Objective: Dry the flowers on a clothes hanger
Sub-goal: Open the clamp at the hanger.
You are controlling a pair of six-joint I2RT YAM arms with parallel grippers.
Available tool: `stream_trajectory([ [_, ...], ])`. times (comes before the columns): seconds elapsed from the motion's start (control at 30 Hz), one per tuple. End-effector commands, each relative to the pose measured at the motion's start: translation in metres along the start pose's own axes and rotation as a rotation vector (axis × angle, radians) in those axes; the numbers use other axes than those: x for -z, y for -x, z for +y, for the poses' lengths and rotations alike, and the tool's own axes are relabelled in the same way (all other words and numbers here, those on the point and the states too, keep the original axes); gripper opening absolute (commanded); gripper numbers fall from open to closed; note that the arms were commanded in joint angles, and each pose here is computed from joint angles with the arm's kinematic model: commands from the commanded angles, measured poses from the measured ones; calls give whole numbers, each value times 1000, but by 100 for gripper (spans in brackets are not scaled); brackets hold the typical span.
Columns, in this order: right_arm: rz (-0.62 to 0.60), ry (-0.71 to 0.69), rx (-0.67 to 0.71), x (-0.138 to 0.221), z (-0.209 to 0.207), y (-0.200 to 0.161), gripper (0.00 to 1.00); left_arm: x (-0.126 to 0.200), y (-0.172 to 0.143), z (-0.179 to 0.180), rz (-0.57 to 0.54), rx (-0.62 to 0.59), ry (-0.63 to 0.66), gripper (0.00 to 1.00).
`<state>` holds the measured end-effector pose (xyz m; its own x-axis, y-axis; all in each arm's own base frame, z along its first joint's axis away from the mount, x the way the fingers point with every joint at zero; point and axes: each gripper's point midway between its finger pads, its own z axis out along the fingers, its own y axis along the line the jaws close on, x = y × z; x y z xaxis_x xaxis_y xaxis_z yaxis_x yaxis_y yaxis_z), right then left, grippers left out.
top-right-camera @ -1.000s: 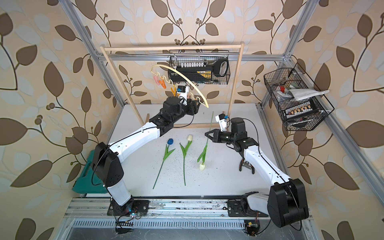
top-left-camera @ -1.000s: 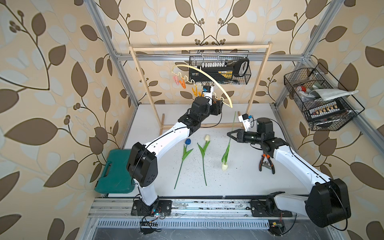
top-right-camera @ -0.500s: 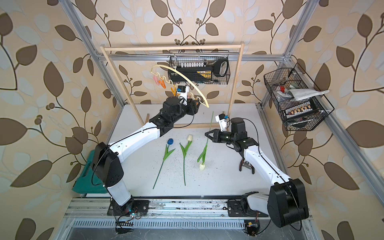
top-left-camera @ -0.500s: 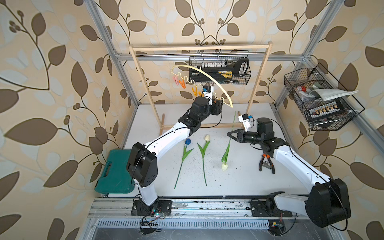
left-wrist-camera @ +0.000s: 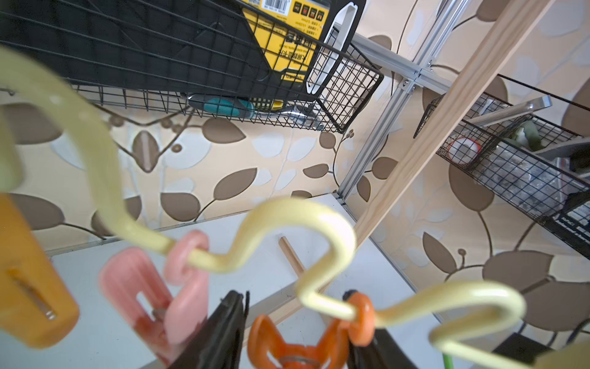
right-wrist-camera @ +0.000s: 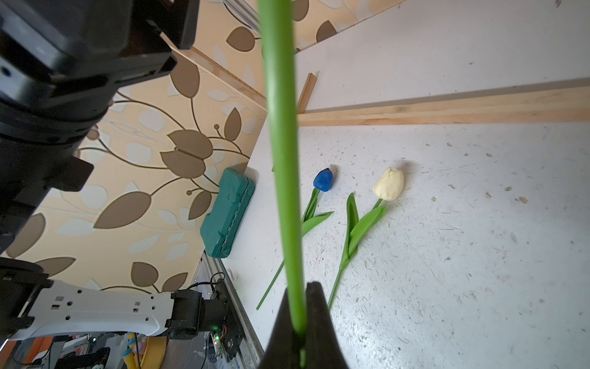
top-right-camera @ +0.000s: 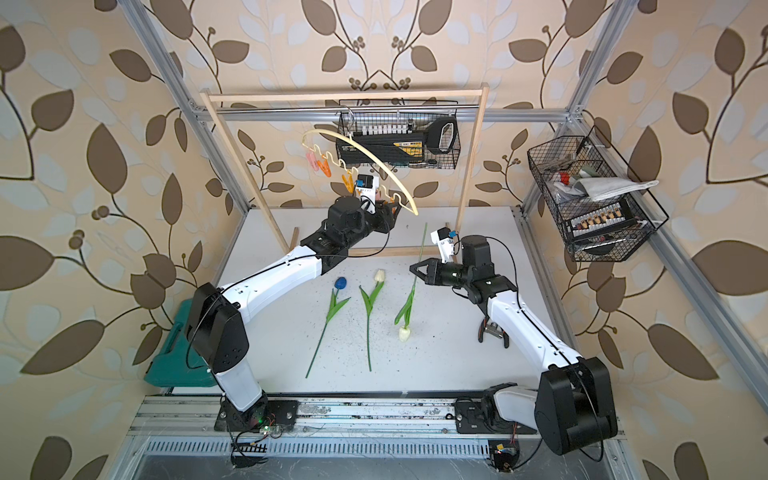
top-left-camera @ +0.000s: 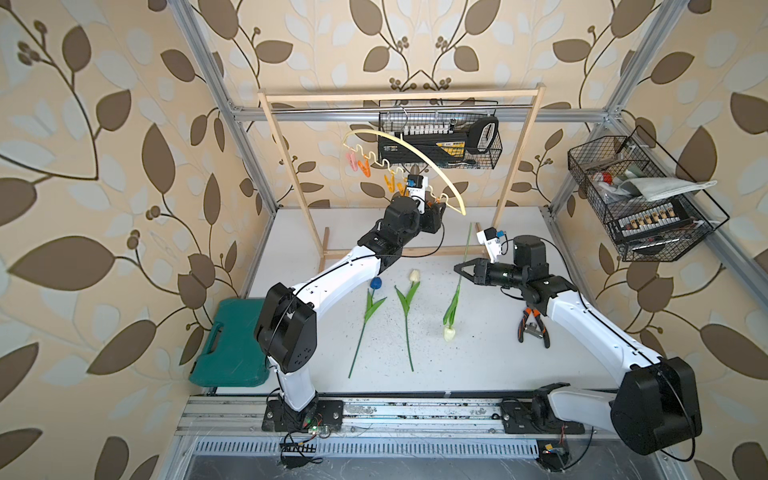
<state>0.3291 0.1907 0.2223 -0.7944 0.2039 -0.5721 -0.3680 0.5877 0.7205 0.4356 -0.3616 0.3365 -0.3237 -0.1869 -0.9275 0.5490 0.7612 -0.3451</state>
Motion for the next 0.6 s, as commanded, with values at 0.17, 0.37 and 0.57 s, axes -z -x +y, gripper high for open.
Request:
stream_trajectory([
  [0.17, 6, 28, 8, 1, 7, -2, 0, 6, 24, -2, -67, -13, -8, 43],
  [0.37, 8, 31, 12, 0, 8, -2, 0, 7, 26, -3, -66, -9, -12, 37],
  [0.57, 20, 31, 18, -3, 10, -5, 0, 10, 29, -6, -66, 5, -21, 31],
])
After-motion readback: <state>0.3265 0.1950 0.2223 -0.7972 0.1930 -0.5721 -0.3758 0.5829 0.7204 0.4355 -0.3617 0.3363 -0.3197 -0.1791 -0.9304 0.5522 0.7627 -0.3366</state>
